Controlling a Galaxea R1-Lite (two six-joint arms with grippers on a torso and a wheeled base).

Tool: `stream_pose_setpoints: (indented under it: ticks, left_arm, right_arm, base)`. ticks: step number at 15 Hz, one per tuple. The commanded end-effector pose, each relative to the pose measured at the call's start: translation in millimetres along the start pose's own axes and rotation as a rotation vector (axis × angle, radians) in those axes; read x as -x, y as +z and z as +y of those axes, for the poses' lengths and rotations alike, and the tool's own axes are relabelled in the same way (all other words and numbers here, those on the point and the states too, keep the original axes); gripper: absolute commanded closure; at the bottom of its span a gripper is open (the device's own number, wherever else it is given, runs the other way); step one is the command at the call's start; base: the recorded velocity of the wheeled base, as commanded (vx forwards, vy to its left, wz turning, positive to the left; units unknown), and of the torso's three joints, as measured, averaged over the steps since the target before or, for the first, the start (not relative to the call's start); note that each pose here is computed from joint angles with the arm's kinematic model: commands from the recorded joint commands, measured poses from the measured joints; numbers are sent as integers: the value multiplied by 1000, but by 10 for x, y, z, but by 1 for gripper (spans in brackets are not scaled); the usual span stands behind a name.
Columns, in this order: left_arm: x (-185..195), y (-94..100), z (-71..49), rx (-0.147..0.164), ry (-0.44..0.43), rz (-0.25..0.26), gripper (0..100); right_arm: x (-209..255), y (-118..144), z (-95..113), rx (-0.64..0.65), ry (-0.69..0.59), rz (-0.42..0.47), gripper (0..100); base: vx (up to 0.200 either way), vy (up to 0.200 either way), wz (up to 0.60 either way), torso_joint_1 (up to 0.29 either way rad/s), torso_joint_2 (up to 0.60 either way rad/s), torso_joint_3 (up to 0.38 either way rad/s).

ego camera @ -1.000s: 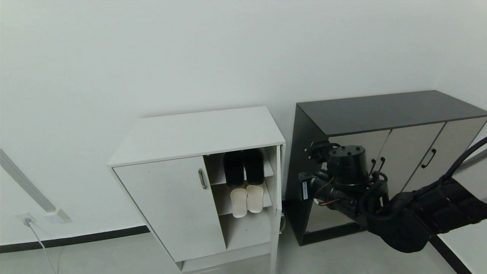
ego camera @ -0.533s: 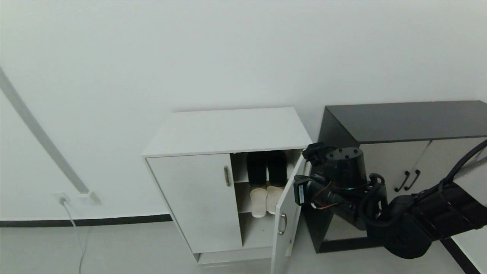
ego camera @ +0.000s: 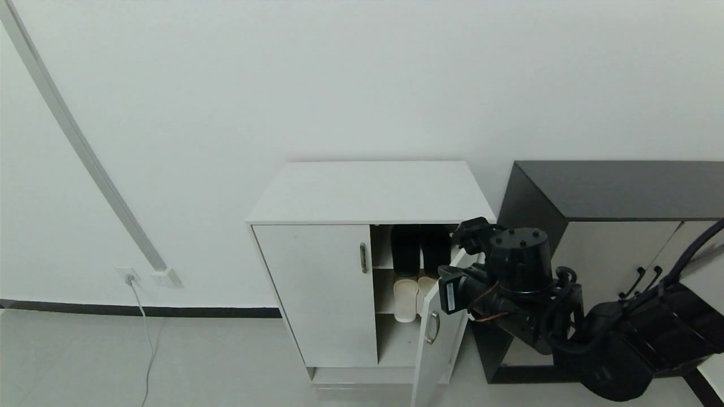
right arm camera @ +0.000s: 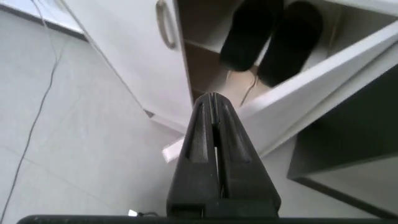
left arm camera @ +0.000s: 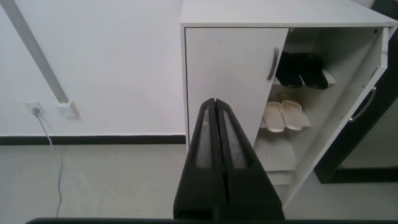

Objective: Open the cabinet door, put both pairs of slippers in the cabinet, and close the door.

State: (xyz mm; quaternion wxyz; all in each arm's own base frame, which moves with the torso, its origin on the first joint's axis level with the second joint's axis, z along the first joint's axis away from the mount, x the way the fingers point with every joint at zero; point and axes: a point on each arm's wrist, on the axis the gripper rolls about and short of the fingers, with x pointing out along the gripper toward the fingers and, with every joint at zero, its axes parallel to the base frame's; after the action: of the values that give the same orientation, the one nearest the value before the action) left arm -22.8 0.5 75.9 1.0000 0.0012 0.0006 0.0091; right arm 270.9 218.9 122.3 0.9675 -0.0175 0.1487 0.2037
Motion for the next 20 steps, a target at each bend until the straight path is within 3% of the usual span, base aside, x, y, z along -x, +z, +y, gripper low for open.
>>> stream_pose_setpoints:
  ticks: [1,4,10,20]
  left_arm:
    - [0,-1,0,-1,0,0,100]
    - [0,-1,-1,-1,-3,0,100]
    - [0,-1,-1,1,-3,0,100]
    - [-1,0,-1,1,-3,2,100]
  right_arm:
    - [110,80,-48,-7,-23,-23,100]
    - [372,108,-162,-3,-53,1,100]
    - [724,-257,-302,14,-70,112,100]
    - [267,-582,-92,28,-43,212,100]
  base:
    - [0,0,0,0,0,0]
    - [0,0,0,0,0,0]
    - [100,0,0,-2,1,2]
    - [0,0,0,0,0,0]
